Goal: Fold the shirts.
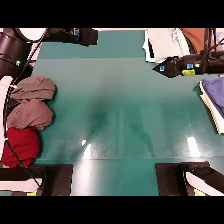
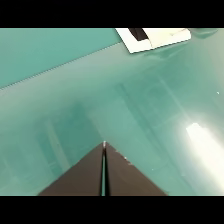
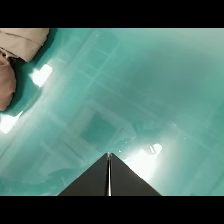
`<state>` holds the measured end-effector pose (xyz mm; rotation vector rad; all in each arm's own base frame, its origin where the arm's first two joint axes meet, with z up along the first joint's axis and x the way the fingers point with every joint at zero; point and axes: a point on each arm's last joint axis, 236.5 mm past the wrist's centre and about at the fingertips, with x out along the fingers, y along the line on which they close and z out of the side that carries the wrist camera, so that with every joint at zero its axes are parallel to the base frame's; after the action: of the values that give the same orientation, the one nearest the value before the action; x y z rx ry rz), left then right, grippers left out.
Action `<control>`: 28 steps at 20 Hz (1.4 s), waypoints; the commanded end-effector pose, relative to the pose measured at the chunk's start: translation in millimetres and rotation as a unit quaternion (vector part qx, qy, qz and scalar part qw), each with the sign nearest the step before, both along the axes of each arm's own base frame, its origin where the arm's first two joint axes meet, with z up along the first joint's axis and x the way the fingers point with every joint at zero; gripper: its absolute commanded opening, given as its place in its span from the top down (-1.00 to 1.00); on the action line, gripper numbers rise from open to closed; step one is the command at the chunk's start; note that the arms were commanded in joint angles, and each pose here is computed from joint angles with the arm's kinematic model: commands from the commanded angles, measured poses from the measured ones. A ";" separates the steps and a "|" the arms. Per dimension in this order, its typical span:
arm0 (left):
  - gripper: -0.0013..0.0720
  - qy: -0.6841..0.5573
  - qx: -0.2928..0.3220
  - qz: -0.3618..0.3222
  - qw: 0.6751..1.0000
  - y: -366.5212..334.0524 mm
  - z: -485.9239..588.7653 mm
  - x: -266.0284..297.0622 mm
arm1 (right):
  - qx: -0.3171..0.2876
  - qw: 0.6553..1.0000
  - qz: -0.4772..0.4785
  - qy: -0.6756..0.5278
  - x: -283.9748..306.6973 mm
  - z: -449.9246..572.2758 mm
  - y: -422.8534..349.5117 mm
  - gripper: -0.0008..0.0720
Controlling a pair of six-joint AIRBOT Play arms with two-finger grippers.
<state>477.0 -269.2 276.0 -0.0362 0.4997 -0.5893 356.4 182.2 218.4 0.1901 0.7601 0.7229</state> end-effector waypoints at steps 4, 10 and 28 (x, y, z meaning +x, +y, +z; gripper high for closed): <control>0.90 -0.002 -0.001 0.001 1.000 -0.1 1.1 0.8 | -0.001 1.000 0.002 -0.001 -1.0 0.1 1.8 0.91; 0.90 -0.002 -0.001 0.001 1.000 -0.1 1.1 0.8 | -0.001 1.000 0.004 0.001 -2.1 -0.2 2.2 0.91; -0.59 0.297 0.202 0.316 0.878 362.9 -265.9 19.6 | 0.002 1.000 -0.003 -0.006 2.1 2.1 1.3 0.91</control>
<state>513.9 58.2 73.9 0.0468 1.0271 0.1403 357.0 183.6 219.3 0.1892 0.7537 0.7231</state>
